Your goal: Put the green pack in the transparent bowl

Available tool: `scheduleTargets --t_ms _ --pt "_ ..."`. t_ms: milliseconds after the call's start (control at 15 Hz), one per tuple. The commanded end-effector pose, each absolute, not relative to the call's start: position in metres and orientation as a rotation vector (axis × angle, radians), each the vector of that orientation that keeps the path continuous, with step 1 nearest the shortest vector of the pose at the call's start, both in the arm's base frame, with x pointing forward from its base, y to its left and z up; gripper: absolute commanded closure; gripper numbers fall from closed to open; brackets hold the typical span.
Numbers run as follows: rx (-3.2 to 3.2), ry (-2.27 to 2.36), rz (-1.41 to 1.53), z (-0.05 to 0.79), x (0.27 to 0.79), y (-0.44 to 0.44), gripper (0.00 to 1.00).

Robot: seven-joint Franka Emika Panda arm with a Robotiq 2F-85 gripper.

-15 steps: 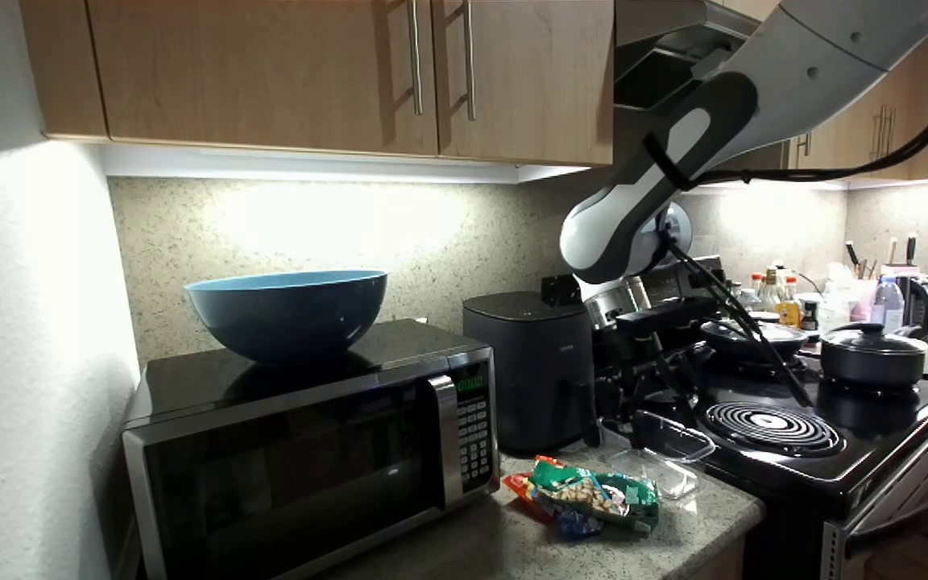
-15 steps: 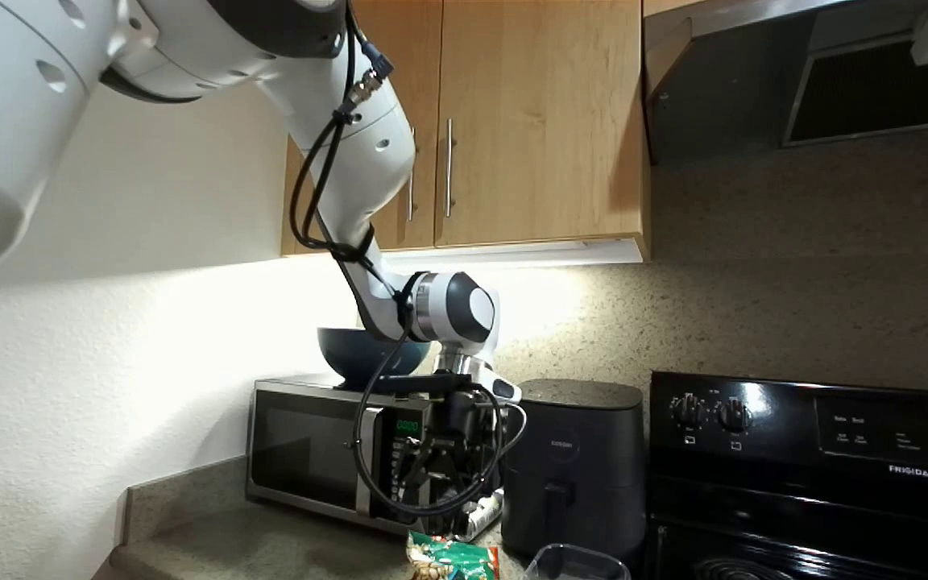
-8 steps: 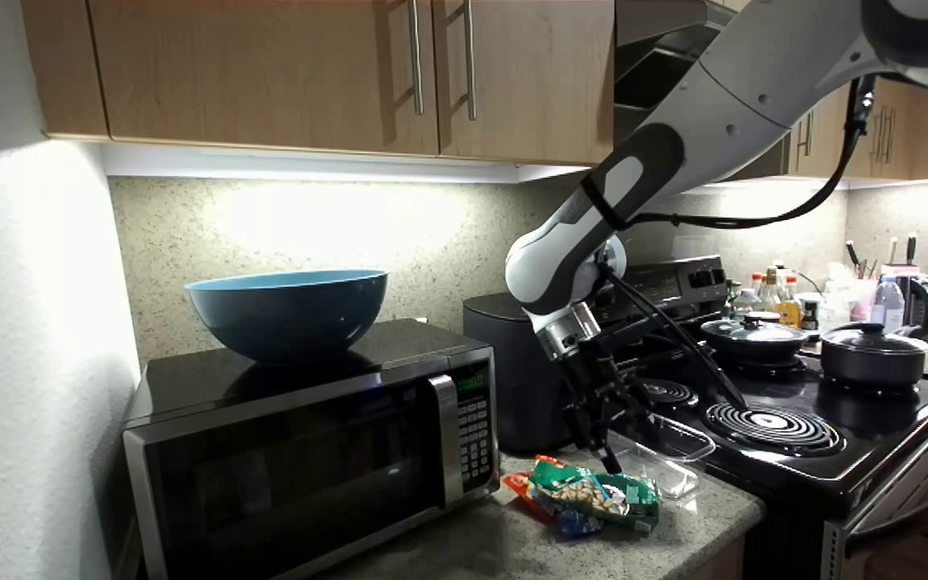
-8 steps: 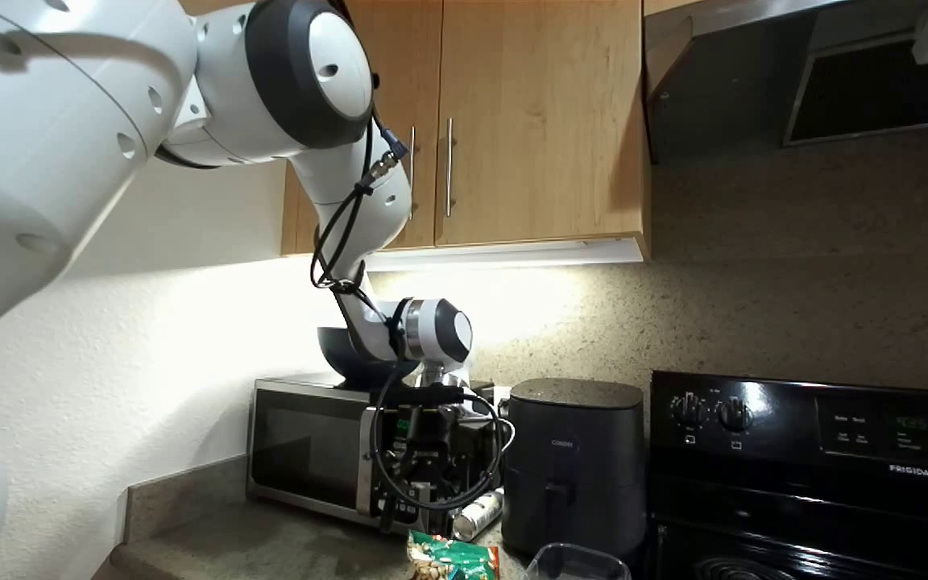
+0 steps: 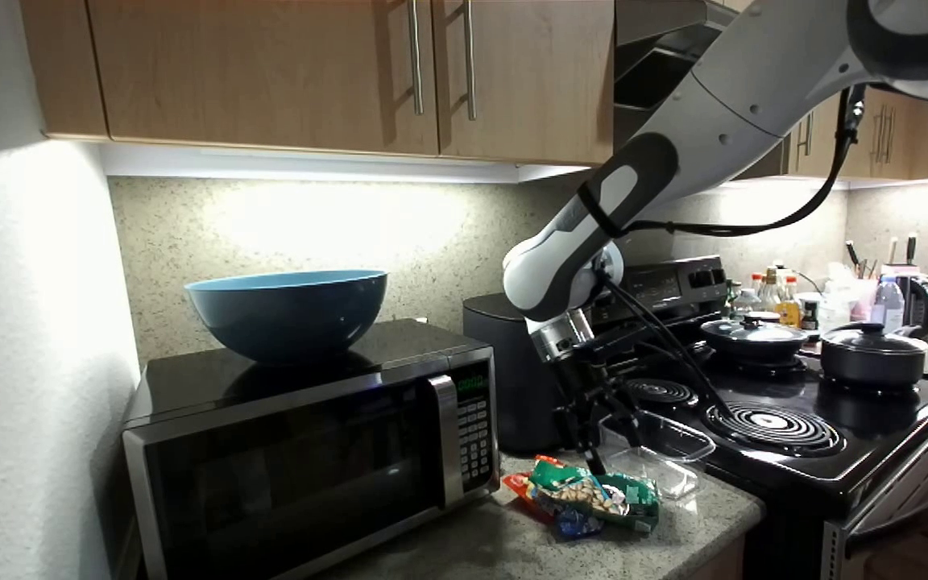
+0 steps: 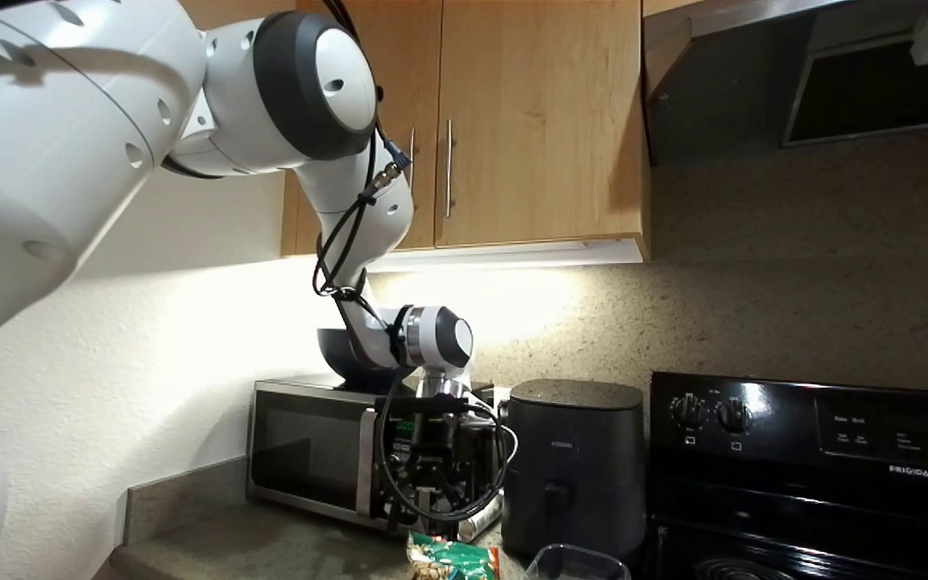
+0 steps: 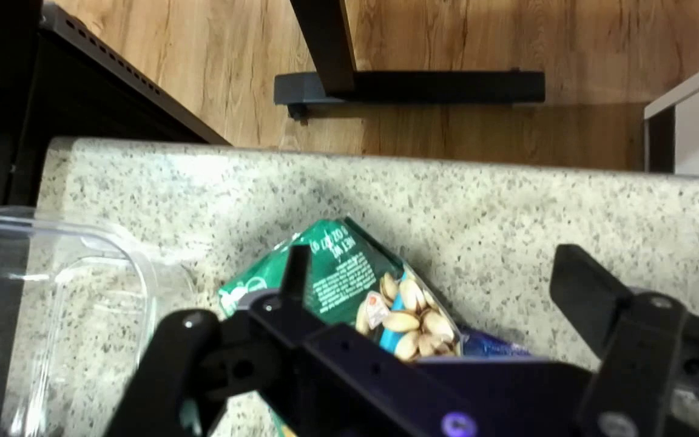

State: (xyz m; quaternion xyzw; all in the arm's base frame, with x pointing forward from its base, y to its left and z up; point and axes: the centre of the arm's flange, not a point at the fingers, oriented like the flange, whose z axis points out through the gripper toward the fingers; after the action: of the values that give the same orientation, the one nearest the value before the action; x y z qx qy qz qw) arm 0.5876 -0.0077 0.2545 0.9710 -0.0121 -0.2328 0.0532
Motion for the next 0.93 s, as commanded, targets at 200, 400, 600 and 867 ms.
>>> scheduleTargets --t_ms 200,400,600,867 --pt "2.981 -0.128 -0.669 0.235 0.568 -0.036 0.0" --pt "2.971 -0.098 -0.767 0.22 0.564 -0.06 0.08" --pt "2.962 -0.033 -0.828 0.212 0.566 -0.079 0.39" --pt "2.954 0.008 -0.815 0.215 0.571 -0.079 0.65"
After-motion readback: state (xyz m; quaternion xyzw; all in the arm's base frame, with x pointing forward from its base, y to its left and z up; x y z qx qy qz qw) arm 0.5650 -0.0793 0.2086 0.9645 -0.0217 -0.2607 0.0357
